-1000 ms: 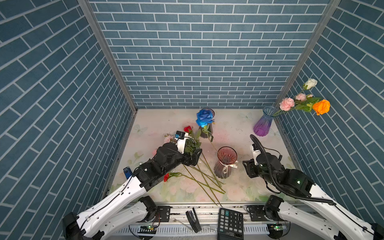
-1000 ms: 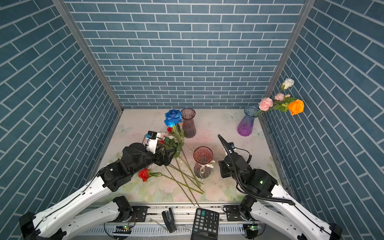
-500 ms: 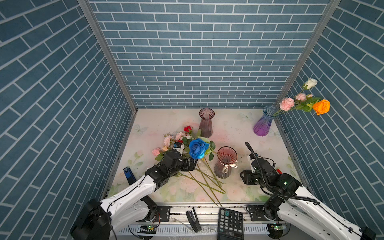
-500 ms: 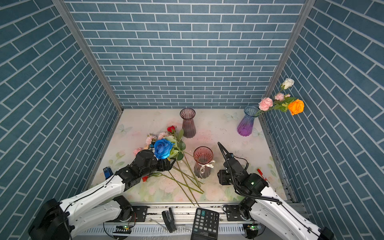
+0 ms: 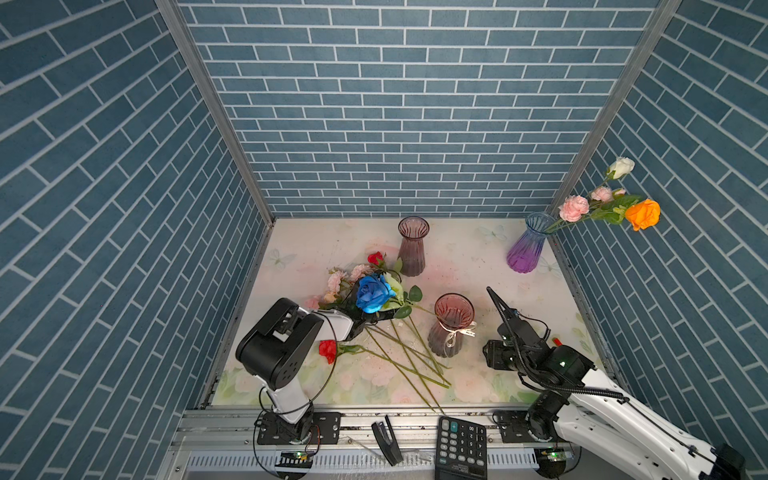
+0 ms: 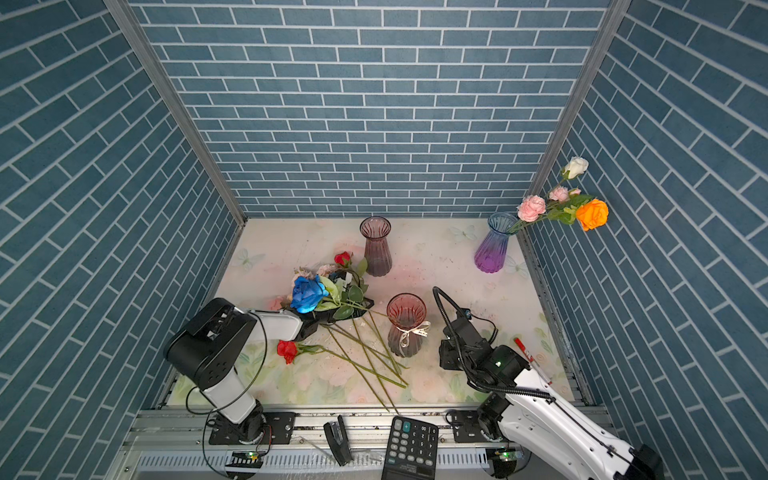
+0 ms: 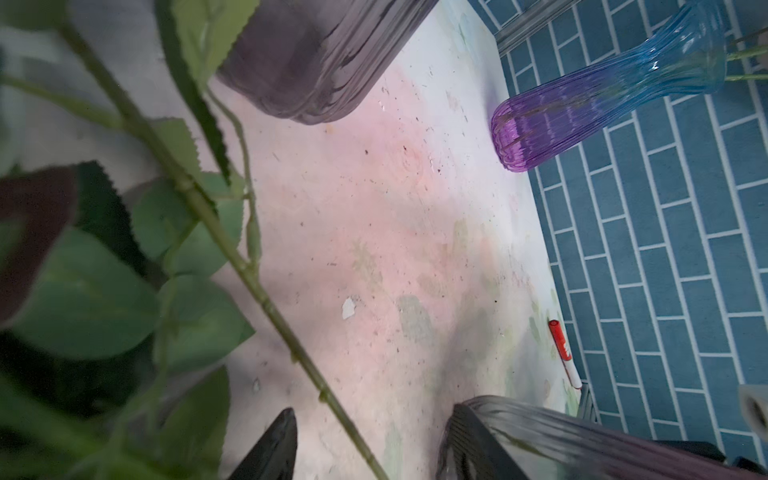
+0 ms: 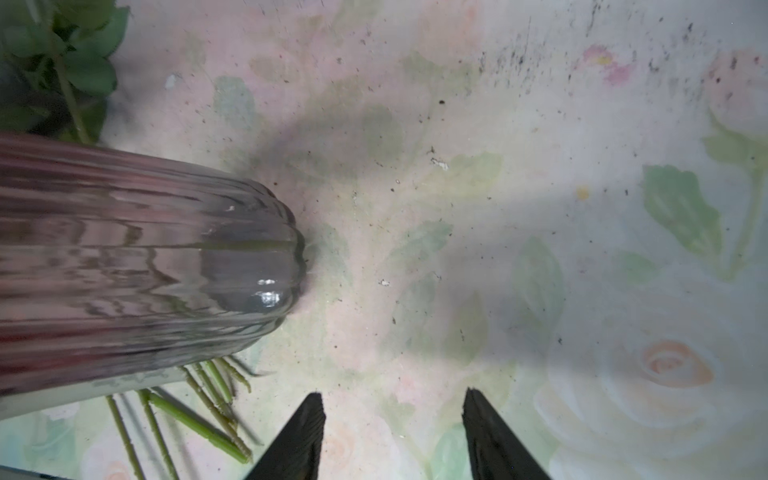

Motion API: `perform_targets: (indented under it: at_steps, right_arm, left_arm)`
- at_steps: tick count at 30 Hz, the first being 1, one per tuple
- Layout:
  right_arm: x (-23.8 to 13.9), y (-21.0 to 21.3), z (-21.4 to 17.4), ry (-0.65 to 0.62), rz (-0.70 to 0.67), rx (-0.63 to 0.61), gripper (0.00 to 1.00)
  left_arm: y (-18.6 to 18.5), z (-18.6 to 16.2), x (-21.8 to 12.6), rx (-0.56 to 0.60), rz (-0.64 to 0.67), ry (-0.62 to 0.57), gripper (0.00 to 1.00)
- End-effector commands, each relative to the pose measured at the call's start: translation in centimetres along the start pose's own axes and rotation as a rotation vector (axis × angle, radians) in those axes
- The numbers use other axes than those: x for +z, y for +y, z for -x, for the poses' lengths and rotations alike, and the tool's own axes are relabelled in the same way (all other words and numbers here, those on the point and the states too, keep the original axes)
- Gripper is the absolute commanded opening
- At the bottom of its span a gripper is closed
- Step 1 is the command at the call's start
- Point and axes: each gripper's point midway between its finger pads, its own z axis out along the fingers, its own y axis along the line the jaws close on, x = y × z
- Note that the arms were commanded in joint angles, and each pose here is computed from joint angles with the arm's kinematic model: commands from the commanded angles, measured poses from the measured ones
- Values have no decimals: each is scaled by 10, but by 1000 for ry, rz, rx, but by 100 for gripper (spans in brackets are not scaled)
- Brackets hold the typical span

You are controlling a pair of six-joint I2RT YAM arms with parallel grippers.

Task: Arrange the flowers into the vase
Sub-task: 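Grasp a long red rose stem in the pile with the left gripper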

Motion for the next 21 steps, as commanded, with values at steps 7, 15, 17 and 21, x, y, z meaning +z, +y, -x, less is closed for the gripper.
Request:
perform_targets:
  at_steps: [7, 15, 17, 21]
  right_arm:
    - [6, 2, 5, -18, -1, 31, 56]
    - [7, 8, 3, 3, 19, 24, 56]
    - [7, 8, 3, 1, 25, 25, 56]
    - [6, 9, 2, 2, 34, 25, 55]
  left_arm:
    - [10, 16, 7, -89, -37, -22, 45]
    - [32, 26, 13, -206, -79, -59, 32]
    - [33, 27, 14, -208, -78, -63, 31]
    - [33, 28, 14, -206, -80, -64, 23]
